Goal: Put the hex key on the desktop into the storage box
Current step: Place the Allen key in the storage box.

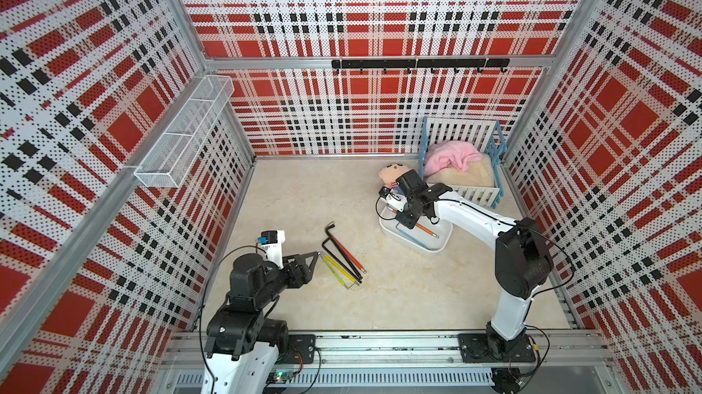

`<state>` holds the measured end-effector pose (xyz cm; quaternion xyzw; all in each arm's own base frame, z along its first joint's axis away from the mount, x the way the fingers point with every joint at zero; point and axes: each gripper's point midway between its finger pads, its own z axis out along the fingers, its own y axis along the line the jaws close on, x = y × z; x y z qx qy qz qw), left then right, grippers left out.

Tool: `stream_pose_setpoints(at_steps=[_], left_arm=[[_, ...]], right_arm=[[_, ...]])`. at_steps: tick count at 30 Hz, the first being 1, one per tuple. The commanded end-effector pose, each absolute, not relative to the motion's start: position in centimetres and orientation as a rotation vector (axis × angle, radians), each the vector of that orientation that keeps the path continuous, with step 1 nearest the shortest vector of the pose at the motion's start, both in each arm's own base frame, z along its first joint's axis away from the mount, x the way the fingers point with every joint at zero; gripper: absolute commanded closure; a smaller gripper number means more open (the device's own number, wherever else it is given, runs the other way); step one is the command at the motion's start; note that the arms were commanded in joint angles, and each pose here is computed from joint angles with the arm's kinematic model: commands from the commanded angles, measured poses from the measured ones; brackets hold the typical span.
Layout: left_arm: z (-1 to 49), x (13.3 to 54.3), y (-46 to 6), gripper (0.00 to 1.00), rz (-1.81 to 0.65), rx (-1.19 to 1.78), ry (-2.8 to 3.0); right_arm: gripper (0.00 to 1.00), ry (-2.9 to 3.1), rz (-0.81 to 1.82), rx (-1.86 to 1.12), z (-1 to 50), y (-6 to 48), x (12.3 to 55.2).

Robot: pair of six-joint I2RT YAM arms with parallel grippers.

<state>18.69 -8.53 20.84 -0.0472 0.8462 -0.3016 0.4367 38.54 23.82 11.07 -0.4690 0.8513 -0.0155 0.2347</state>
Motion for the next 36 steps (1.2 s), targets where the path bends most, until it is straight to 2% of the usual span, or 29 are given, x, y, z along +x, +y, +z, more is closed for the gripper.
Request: stream_pose_setpoints(at_steps=[1,12,34,36], left_arm=[[21.4,18.9,-8.4,0.25,-0.744,-0.107,2.07],[21.2,19.1,-8.3,0.25,-0.744,-0.108,2.081],[21.2,19.1,-8.2,0.25,-0.741,-0.113,2.078],[21.1,19.1,-8.2,0.25,-0.743,-0.11,2.079]], right_arm=[[1.0,2.318,-0.036,-1.299,10.8,24.1,39.1],[1.0,2.394,0.031,-1.304,7.5,23.8,37.1],[1.0,2.478,0.08,-1.274,4.6,24.4,37.2],[0.95,2.49,0.091,-1.269,4.4,24.5,37.1]])
